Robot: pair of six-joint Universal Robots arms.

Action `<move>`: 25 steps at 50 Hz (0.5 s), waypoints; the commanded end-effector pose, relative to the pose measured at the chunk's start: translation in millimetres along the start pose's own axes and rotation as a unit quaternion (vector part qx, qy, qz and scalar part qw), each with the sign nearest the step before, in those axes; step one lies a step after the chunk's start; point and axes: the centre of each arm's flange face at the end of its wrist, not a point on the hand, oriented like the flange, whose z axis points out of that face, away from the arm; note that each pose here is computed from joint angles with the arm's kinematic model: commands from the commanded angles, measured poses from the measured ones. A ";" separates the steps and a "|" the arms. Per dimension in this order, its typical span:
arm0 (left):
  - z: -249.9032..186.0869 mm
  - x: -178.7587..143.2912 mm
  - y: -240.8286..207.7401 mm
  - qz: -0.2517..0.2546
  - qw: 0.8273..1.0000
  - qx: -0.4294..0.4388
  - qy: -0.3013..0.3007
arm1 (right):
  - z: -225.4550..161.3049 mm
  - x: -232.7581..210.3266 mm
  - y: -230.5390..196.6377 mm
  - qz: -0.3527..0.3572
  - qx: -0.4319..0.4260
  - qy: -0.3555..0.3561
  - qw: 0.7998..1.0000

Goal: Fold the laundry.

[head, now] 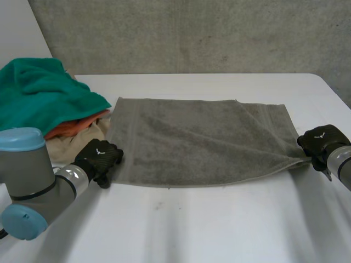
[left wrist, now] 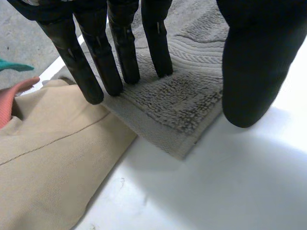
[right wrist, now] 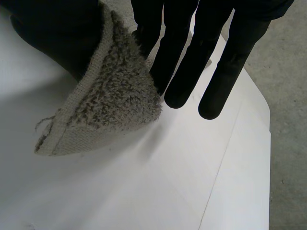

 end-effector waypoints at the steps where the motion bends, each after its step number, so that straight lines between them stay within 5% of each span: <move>1: 12.7 -2.5 0.6 0.000 1.000 0.007 0.003 | 0.4 0.2 0.7 0.000 -0.001 0.001 1.000; 25: 48.6 -17.5 -10.4 0.014 0.999 0.040 -0.013 | -1.0 -3.2 3.8 0.001 -0.006 -0.004 1.000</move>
